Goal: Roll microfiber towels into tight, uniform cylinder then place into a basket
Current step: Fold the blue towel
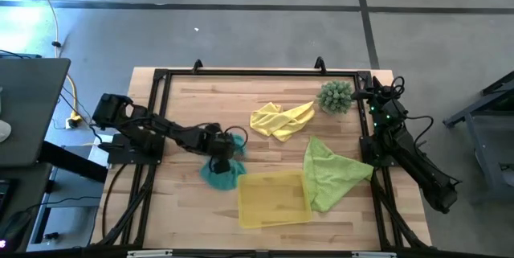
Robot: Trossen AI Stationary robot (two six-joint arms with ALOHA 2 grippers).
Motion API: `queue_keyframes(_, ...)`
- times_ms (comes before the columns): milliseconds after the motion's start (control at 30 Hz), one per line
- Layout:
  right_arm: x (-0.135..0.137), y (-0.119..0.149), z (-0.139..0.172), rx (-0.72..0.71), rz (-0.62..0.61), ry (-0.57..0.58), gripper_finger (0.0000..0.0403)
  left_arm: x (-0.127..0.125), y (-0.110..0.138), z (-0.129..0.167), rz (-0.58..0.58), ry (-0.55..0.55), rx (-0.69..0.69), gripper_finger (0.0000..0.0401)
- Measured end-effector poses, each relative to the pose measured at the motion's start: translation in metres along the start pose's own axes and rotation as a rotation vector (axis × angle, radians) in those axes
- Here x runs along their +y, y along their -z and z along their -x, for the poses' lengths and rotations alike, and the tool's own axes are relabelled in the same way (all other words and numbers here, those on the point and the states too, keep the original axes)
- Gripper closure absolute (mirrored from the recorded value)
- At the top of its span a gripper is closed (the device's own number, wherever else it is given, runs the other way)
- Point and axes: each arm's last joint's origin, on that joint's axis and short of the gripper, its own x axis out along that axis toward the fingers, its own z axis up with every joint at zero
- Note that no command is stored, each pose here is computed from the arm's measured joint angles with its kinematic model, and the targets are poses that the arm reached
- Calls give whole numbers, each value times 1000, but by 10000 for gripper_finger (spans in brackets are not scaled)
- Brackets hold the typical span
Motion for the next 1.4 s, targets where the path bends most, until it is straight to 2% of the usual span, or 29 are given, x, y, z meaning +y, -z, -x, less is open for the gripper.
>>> queue_keyframes(133,0,0,0,0,0,0,281,9,-21,-5,-1,13,-164,229)
queue_keyframes(367,0,0,0,0,0,0,281,26,-46,-12,59,5,-364,229)
queue_keyframes(567,0,0,0,0,1,0,281,37,-79,20,90,40,-487,229)
queue_keyframes(733,0,0,0,0,0,0,281,35,-80,36,51,154,-316,229)
queue_keyframes(900,0,0,0,0,0,0,281,30,-57,38,113,193,-32,229)
queue_keyframes(1033,0,0,0,0,0,0,281,24,-39,34,178,191,87,229)
queue_keyframes(1133,0,0,0,0,0,0,281,19,-30,30,170,185,106,229)
queue_keyframes(1400,0,0,0,1,0,1,281,16,-19,2,138,29,10,229)
